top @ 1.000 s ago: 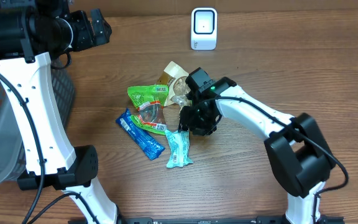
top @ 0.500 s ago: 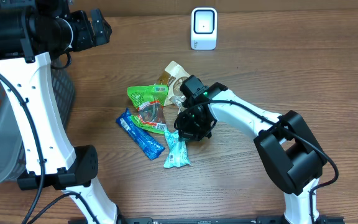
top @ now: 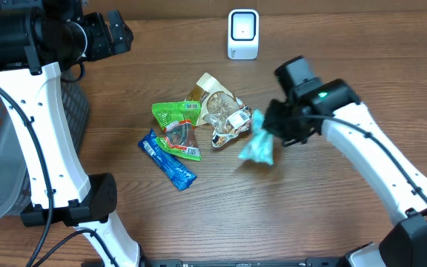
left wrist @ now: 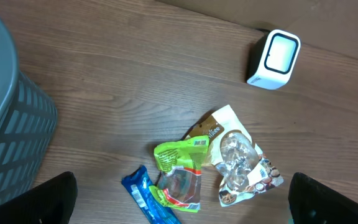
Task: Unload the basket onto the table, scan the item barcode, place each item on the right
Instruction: 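Carry the pale green packet right and set it on the table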
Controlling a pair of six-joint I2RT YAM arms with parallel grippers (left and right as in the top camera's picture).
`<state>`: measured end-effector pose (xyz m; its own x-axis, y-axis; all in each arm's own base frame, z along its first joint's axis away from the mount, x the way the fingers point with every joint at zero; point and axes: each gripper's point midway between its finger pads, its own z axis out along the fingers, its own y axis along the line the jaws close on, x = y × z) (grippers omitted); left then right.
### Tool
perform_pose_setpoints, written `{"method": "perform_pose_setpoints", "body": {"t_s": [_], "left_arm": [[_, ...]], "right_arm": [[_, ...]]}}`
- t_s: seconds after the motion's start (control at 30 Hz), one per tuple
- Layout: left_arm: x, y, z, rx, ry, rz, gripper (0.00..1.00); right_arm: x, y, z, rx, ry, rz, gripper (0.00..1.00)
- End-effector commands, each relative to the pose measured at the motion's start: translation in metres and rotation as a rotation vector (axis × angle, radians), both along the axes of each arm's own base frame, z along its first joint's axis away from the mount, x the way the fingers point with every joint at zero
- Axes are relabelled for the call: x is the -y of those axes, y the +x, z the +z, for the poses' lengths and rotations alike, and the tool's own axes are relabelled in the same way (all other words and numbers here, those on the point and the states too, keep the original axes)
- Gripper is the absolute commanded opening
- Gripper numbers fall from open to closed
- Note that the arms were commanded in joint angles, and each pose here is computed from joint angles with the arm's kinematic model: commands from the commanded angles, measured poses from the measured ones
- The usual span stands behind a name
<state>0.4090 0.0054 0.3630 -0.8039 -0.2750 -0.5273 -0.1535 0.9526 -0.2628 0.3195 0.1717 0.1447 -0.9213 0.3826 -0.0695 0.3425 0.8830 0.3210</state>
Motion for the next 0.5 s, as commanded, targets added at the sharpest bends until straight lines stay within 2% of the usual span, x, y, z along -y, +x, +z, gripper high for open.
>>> {"method": "perform_pose_setpoints", "body": {"t_s": [0.0,0.1,0.23,0.27,0.33,0.43,0.47], "left_arm": [[-0.003,0.002,-0.004,-0.01,0.009,0.003,1.0],[-0.003,0.002,-0.004,-0.01,0.01,0.004,1.0],[-0.003,0.002,-0.004,-0.01,0.009,0.003,1.0],[-0.003,0.002,-0.004,-0.01,0.009,0.003,1.0],[-0.003,0.002,-0.004,-0.01,0.01,0.004,1.0],[-0.003,0.002,-0.004,-0.01,0.01,0.004,1.0],[-0.003,0.002,-0.004,-0.01,0.01,0.004,1.0]], "right_arm": [[0.041,0.019,-0.012,0.021,-0.069,-0.143,0.04],[0.065,0.02,-0.034,-0.005,-0.074,-0.203,0.04],[0.066,0.019,-0.069,0.003,0.037,-0.14,0.04],[0.066,0.018,-0.072,0.004,0.051,-0.133,0.08],[0.062,0.015,-0.078,0.017,0.074,-0.052,0.21],[0.062,0.008,-0.078,0.04,0.052,0.109,0.54],[0.063,0.007,-0.078,0.062,0.047,0.191,0.72]]}}
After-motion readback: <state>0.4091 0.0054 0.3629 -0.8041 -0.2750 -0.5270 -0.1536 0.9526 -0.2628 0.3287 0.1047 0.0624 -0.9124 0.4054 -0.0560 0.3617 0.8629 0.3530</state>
